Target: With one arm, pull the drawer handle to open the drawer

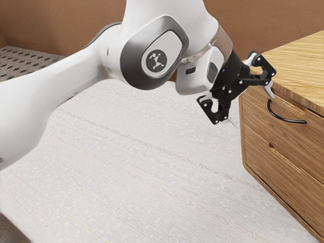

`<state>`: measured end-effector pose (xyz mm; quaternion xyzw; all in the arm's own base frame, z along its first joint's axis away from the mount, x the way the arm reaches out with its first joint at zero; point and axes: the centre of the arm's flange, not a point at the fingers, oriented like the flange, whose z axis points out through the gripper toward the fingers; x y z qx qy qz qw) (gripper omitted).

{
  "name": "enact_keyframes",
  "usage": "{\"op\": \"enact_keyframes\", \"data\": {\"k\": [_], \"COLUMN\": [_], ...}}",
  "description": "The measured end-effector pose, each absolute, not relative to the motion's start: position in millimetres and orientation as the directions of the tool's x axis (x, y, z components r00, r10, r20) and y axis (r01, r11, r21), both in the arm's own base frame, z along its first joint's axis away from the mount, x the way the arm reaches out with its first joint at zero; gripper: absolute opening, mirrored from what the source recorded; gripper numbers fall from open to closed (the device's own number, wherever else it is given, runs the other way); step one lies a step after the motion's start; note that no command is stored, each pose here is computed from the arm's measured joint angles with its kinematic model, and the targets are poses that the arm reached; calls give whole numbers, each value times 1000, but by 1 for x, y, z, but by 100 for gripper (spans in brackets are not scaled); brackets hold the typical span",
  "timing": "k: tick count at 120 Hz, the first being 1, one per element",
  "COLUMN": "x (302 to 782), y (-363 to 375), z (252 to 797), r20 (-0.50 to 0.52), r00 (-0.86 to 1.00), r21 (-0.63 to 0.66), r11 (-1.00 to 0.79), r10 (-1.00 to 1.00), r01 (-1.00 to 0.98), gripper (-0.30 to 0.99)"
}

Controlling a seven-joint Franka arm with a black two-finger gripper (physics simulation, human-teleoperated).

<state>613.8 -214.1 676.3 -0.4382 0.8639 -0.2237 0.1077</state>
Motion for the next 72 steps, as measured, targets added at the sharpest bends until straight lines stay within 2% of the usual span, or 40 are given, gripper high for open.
{"op": "enact_keyframes", "data": {"k": [19,72], "x": [601,608], "y": [-218,-218], "z": [670,658], "r20": [-3,-5], "r00": [-593,-572], "r21": [-474,-515], "r11": [523,493], "r10": [-805,-820], "r01": [-708,-702], "gripper": [69,69]}}
